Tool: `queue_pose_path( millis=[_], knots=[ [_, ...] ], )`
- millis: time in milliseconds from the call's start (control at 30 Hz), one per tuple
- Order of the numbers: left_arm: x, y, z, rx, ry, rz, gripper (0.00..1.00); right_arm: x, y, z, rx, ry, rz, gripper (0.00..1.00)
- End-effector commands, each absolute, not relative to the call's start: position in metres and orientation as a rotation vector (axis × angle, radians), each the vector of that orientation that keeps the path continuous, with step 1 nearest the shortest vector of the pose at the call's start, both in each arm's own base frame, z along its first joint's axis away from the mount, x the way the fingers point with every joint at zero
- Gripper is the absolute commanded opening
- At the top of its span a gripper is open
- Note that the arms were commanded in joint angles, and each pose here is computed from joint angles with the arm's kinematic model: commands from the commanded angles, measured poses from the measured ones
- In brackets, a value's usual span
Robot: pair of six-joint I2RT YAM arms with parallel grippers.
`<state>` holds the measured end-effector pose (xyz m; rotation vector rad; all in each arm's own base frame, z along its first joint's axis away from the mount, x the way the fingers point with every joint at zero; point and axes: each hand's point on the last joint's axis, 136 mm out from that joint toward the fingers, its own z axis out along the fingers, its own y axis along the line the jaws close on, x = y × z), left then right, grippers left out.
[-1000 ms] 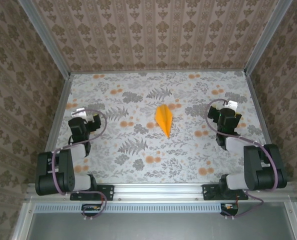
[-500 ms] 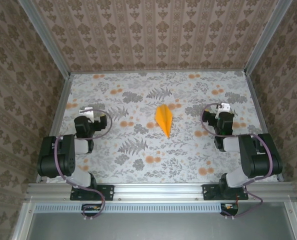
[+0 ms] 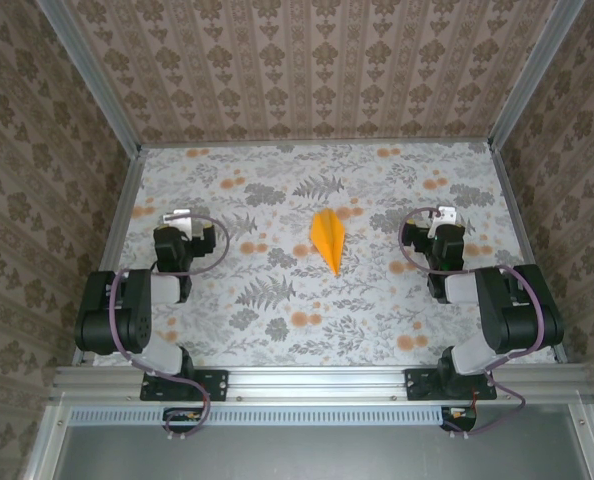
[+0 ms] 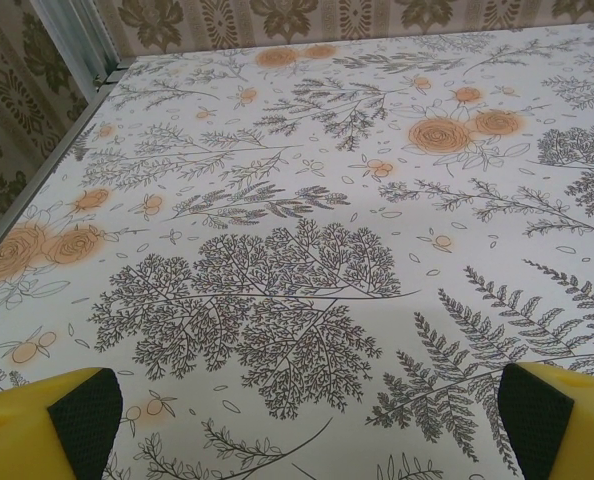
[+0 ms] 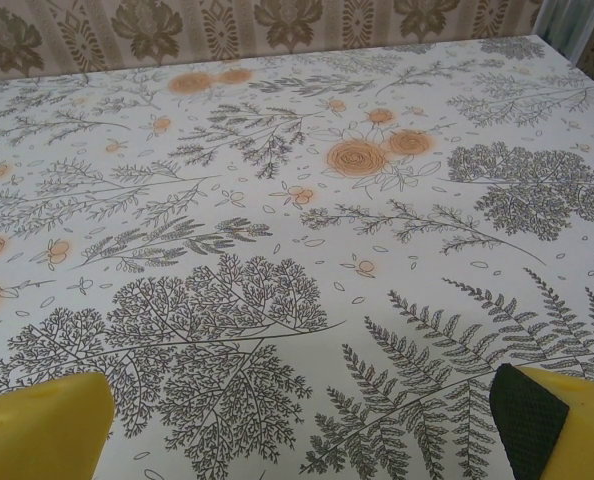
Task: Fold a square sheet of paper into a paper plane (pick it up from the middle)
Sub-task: Reset both arms
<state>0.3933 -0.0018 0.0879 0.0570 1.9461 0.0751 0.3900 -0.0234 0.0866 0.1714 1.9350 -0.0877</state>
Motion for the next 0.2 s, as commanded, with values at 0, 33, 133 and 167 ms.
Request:
queue_pose_path(
  millis=[0,33,133,167],
  knots=[
    [0.4002,-0.0013,0.0947,0.075,1.930,0.097,1.00,0.3965,-0.0191,0.0995,0.148,1.890,-0.075,1.00],
    [0.4003,-0.0010,0.0945,0.075,1.931,0.096,1.00,0.3966,-0.0191,0.0992,0.147,1.891,-0.075,1.00],
    [0.3999,-0.0014,0.0941,0.077,1.931,0.097,1.00,0.3961,-0.0188,0.0994,0.146,1.890,-0.075,1.00],
    [0.4000,-0.0013,0.0948,0.076,1.929,0.097,1.00,0.3959,-0.0182,0.1004,0.142,1.885,-0.074,1.00]
  ],
)
